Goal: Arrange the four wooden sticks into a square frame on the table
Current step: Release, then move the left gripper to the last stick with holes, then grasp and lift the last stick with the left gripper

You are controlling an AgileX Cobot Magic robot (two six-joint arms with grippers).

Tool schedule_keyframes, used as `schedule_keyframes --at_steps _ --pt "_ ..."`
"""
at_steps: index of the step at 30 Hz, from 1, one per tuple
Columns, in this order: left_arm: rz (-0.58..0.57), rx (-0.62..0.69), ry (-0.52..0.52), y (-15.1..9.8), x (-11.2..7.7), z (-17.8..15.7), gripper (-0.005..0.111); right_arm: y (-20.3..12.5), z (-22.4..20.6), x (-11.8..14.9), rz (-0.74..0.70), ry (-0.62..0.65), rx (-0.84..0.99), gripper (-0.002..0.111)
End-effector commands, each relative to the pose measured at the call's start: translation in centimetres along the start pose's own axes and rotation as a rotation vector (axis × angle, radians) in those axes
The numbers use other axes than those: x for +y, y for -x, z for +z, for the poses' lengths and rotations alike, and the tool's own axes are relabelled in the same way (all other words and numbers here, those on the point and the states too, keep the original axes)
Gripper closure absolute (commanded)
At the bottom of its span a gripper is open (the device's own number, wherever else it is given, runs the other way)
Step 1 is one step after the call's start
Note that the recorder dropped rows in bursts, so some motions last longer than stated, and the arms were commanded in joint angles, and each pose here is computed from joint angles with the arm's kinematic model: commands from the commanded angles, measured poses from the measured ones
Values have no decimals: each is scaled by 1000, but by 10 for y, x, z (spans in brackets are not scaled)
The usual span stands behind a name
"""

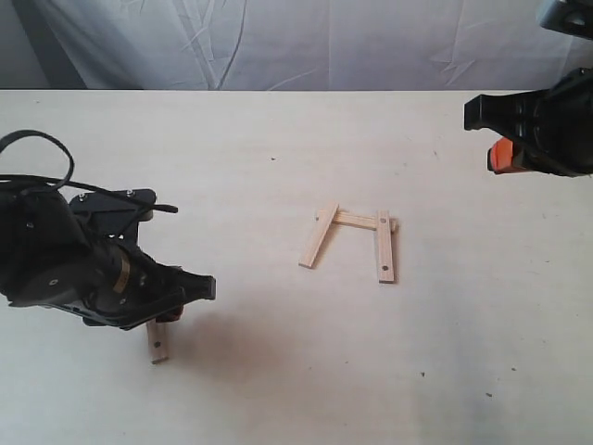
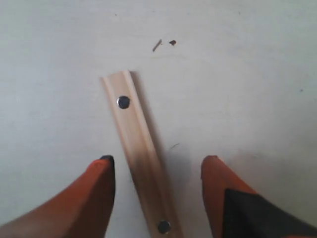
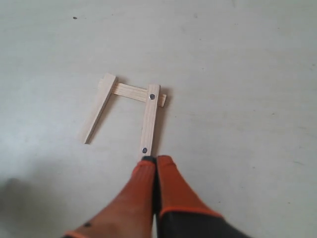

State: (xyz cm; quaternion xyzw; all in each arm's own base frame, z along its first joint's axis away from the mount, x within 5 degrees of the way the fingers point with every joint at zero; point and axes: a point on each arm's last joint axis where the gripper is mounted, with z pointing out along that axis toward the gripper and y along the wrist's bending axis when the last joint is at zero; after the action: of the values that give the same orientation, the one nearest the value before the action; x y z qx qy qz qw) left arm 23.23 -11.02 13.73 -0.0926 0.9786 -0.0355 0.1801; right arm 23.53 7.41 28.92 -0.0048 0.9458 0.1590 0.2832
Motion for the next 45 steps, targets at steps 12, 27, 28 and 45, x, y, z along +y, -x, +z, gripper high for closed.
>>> schedule_keyframes --at_steps 12,27,28,45 --pt "5 22 18 -4 0 20 55 0 -1 -1 -5 -3 -10 108" --pt "58 31 26 -6 0 27 107 0 -1 -1 -5 -2 -12 108" --pt "102 16 5 -4 -2 25 107 0 -1 -1 -5 -2 -12 108" --pt "1003 -211 -225 98 -86 -63 107 14 -18 -21 -2 -51 -72 108"
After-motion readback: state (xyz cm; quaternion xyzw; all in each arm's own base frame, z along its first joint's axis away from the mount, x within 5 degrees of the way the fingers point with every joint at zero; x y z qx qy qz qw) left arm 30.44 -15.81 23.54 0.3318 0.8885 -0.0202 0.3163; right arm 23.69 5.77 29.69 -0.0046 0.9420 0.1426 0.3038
